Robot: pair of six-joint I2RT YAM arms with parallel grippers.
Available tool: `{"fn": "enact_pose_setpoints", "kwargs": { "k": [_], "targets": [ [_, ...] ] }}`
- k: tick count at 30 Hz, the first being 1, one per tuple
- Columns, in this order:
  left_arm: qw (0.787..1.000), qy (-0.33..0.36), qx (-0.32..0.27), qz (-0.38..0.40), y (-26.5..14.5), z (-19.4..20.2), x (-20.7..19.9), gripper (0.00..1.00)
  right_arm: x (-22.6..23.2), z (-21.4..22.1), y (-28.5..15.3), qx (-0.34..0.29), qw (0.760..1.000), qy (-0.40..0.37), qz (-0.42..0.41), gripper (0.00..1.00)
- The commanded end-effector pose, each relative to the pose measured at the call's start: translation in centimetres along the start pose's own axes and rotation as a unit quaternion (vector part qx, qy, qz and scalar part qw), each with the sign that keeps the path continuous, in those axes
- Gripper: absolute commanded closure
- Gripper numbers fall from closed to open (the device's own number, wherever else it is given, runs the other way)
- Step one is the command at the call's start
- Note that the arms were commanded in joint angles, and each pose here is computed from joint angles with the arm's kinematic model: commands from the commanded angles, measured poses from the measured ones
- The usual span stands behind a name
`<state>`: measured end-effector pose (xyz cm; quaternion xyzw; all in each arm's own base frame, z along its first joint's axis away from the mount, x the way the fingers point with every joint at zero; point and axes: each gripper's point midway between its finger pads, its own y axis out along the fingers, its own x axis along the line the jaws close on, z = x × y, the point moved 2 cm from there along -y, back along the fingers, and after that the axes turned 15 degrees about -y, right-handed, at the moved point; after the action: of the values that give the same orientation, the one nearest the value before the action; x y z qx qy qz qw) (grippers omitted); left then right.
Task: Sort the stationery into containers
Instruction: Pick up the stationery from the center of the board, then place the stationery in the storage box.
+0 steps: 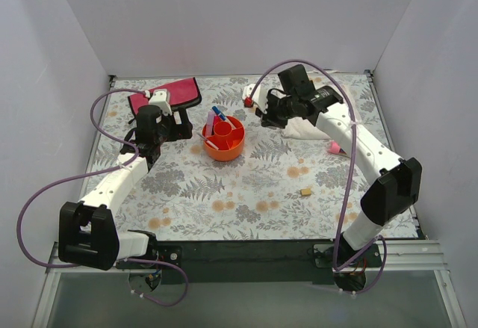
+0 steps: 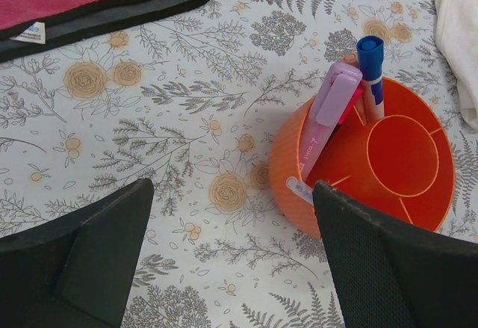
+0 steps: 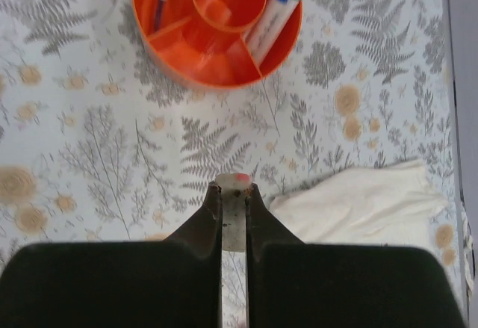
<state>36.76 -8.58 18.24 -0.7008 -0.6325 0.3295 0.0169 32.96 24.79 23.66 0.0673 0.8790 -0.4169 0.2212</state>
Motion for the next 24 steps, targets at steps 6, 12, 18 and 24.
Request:
{"fn": "enact_pose_setpoints", "kwargs": {
  "k": [6,12,18,24],
  "targets": [
    [1.0,-0.005,-0.011,-0.003,-0.6,-1.0,-0.1,0.14,-2.2,-6.1,3.9,-0.152,0.979,0.122,-0.063,0.99],
    [1.0,-0.003,-0.013,-0.007,-0.8,-1.1,0.1,0.14,-2.7,-6.5,6.4,-0.173,0.971,0.139,-0.089,0.99],
    [1.0,-0.003,-0.01,-0.017,-0.7,-1.1,0.9,0.14,-3.1,-6.7,7.7,-0.184,0.967,0.147,-0.1,0.99],
    [1.0,-0.006,-0.004,-0.021,-0.5,-0.9,1.2,0.14,-2.8,-7.6,9.0,-0.2,0.961,0.15,-0.115,0.99]
  ]
}}
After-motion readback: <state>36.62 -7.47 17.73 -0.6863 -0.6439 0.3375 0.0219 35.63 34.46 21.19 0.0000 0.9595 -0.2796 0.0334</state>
